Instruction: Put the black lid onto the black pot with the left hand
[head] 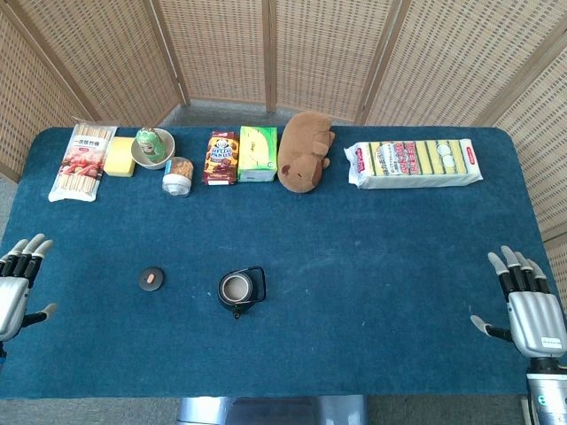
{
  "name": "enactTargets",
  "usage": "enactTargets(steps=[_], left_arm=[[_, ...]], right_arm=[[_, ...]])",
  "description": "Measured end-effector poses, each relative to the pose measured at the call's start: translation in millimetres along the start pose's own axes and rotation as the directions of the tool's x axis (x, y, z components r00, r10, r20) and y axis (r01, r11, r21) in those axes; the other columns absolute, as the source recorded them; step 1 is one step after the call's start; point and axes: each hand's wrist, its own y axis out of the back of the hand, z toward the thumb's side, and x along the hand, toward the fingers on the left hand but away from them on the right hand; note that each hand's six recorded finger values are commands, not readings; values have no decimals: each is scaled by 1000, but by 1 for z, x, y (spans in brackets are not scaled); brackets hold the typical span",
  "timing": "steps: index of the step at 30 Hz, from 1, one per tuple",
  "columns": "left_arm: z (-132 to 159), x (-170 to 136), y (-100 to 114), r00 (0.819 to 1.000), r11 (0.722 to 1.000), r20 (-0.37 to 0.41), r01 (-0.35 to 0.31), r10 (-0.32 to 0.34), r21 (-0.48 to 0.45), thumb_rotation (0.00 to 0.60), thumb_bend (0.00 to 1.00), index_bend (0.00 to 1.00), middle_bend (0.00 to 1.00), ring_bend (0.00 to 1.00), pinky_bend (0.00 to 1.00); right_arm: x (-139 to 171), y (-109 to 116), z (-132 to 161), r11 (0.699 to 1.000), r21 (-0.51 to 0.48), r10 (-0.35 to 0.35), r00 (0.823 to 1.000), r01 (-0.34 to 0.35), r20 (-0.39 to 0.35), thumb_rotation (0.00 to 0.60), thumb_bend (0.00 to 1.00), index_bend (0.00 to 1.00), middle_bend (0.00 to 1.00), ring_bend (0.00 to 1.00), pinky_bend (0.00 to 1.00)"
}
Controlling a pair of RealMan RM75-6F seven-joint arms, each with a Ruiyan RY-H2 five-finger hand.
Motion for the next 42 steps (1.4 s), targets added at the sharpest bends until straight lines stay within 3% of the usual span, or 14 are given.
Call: enactTargets(steps=[12,22,27,34,42], left_arm=[[5,1,-12,998,998,13,58,-59,23,600,85,0,0,0,135],[52,29,-35,987,969,88,115,-137,219,600,86,0,0,0,111],[83,47,-53,980,948,98,142,-176,284,600,148,0,0,0,111],[122,67,-75,956,936,128,222,-264,273,600,319,24,0,0,111],[147,81,-86,945,932,155,238,-287,275,600,342,59,0,0,111]], right_arm=[[0,-2,1,1000,-5,10,1000,-10,4,520,0,47,3,26,0],[0,1,0,999,-30,19,1000,-19,9,518,0,47,0,26,0],[1,3,-1,999,-42,19,1000,-19,9,520,0,47,0,26,0],[1,5,-3,998,-60,24,1000,-23,11,523,0,47,0,25,0],[1,5,-3,997,-66,26,1000,-25,11,520,0,47,0,26,0]])
